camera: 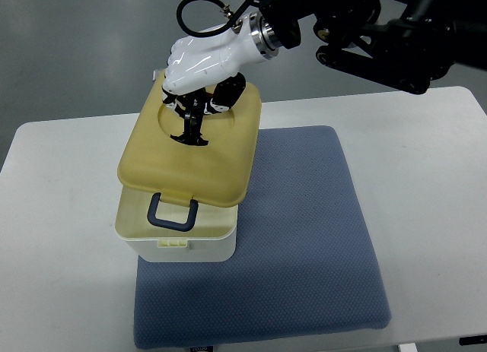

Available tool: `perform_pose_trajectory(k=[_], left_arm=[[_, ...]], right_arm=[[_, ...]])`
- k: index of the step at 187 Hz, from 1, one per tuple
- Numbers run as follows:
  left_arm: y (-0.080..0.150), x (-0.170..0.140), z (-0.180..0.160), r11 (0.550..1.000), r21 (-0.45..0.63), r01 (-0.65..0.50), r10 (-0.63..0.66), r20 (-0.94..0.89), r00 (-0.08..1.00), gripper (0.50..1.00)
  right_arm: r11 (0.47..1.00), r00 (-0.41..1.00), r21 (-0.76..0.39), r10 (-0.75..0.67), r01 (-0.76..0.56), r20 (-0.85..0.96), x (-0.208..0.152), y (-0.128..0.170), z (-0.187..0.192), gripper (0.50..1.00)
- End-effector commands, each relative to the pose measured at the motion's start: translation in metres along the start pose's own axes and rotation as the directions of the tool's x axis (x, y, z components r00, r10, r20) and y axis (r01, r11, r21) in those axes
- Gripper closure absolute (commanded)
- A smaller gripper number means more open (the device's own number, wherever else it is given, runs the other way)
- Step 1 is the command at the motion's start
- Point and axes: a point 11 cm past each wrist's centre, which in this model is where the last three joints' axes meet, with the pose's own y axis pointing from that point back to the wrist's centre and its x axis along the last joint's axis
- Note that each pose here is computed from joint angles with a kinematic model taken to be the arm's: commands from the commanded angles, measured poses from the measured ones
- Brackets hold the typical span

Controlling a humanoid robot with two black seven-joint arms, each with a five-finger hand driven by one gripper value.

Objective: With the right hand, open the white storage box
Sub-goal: 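Lift the yellow lid off the white box with the right hand, then carry the lid beside the box and lower it onto the mat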

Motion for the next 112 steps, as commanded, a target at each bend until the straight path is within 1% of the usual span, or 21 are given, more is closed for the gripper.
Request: perform_pose_trajectory(k=[1, 14, 49, 112], left_arm=[[0.000, 0.000, 0.000, 1.000, 0.001, 0.000, 0.000, -0.001, 1.000, 0.500], [0.000, 0.000, 0.000, 1.000, -0.001, 0.000, 0.000, -0.001, 1.000, 0.500], [0.000, 0.000, 0.000, 1.000, 0.001, 0.000, 0.000, 0.000, 1.000, 0.500], [0.000, 0.000, 0.000, 1.000, -0.001, 0.000, 0.000, -0.001, 1.000, 0.500]], right_arm=[[0.998, 1.000, -0.056, -0.005, 0.006, 0.018, -0.007, 0.020, 0.017, 1.000], [0.996, 0.999, -0.091, -0.020, 0.023, 0.035, -0.016, 0.033, 0.027, 1.000], [0.984, 0.995, -0.156, -0.070, 0.080, 0.070, -0.043, 0.057, 0.045, 1.000], [0.966, 0.987, -0.218, -0.117, 0.139, 0.111, -0.073, 0.072, 0.063, 1.000]])
